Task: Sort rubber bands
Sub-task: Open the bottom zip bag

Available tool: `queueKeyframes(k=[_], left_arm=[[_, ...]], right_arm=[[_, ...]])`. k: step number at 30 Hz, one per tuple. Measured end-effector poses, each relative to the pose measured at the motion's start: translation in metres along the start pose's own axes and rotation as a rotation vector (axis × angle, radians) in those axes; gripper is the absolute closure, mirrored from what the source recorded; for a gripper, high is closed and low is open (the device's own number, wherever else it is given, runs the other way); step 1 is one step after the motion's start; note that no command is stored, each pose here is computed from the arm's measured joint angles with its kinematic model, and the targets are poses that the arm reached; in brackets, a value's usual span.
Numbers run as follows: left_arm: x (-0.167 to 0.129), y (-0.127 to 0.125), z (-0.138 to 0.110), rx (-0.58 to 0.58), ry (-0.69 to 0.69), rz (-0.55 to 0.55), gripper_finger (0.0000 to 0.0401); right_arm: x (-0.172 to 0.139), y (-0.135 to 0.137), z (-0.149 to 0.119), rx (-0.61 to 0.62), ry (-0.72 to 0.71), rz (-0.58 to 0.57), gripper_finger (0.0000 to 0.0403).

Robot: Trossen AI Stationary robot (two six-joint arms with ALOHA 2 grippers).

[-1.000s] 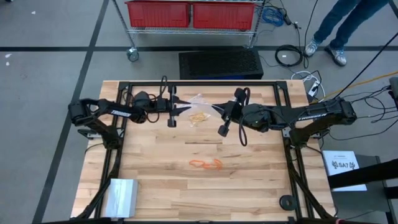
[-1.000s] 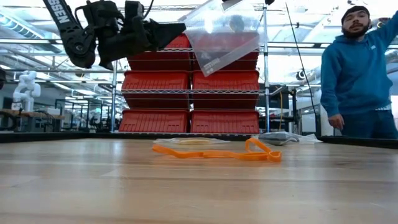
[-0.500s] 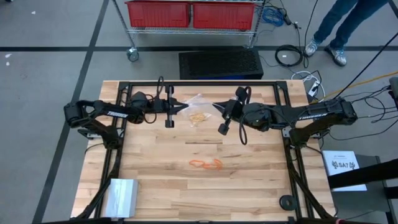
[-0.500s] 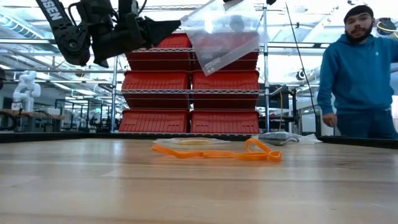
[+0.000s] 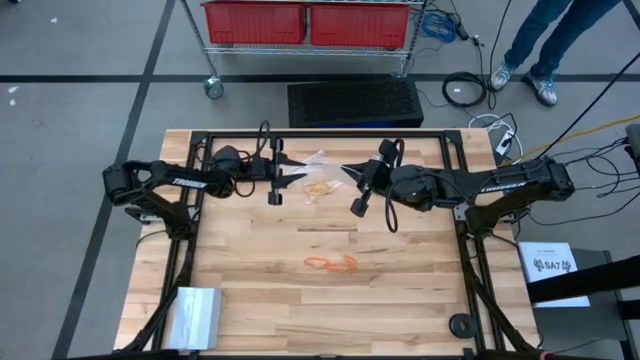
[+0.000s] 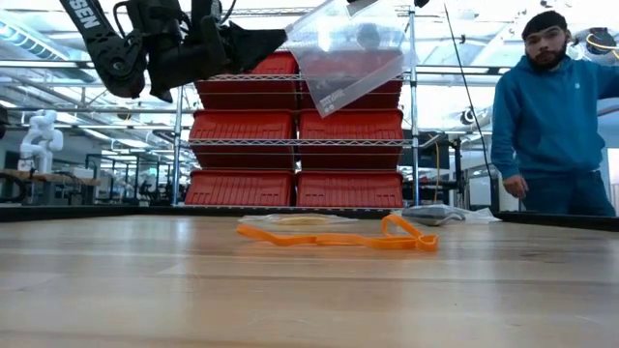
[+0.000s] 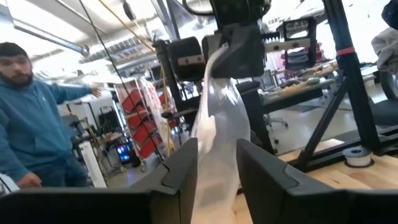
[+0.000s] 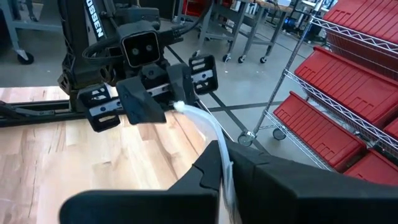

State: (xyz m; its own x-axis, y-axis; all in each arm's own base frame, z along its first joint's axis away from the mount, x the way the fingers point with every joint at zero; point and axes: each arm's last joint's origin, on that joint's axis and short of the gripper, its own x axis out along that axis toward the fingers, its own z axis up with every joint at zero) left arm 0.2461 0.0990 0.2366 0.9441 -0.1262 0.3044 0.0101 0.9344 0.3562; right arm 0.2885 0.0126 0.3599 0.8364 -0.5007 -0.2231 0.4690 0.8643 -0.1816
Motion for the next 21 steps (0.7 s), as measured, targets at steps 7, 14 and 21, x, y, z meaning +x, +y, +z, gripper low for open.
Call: queueKeyframes(k=[7, 14, 21], left_arm=[[0.0042, 0.0022, 0.0009, -0.008, 0.013, 0.005, 0.0281], [0.0042, 0.0022, 0.0009, -0.007, 0.012, 0.006, 0.0327], [0.0042, 0.0023, 0.0009, -0.004, 0.012, 0.006, 0.0394]], right_arm=[[0.0, 0.0, -0.0001, -0.001, 0.0, 0.0, 0.0403], [0.0, 0.0, -0.0001, -0.006, 0.001, 0.0, 0.0403], [0.0, 0.0, -0.0002, -0.008, 0.001, 0.0, 0.0403]])
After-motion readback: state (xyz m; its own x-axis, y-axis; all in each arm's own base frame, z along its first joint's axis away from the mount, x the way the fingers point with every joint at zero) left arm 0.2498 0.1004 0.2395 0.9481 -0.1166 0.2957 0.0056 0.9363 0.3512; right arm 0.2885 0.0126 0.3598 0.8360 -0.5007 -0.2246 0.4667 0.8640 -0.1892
